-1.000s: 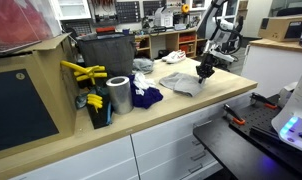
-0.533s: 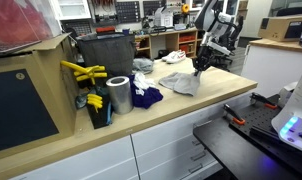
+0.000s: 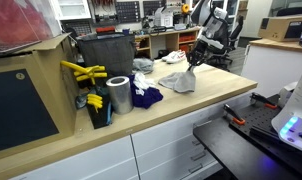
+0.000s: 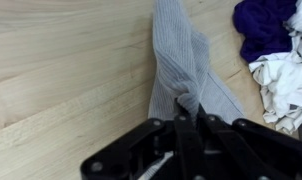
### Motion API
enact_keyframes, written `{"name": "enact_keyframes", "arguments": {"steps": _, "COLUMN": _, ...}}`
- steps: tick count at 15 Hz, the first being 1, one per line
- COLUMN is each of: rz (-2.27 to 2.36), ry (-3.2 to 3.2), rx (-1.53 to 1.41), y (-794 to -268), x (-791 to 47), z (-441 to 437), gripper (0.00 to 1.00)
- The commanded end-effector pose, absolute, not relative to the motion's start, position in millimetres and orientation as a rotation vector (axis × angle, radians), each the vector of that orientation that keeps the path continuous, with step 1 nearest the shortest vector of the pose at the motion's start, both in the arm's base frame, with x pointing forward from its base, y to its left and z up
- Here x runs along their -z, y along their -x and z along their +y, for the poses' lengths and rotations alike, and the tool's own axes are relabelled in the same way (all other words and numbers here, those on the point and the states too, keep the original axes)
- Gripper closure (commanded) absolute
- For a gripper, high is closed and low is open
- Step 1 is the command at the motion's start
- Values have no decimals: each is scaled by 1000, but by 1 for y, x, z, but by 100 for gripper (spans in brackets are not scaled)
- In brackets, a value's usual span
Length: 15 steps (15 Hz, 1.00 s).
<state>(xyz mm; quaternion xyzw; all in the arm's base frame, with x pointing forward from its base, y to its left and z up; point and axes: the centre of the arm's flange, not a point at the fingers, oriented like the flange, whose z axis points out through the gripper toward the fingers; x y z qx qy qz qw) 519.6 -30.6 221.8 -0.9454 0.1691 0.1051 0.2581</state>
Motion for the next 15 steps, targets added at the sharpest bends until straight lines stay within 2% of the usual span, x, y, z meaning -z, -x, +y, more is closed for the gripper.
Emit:
{"name": "enact_keyframes", "arguments": {"steps": 1, "rz": 602, "ry": 2506, "rx": -330, "y": -537, "x": -226, "z": -27, "gripper": 98}}
{"name": "enact_keyframes", "arguments": {"steps": 15, "rz": 1104, "ry": 2250, "rx": -516, "y": -602, "x": -233, "z": -25, "gripper": 98}}
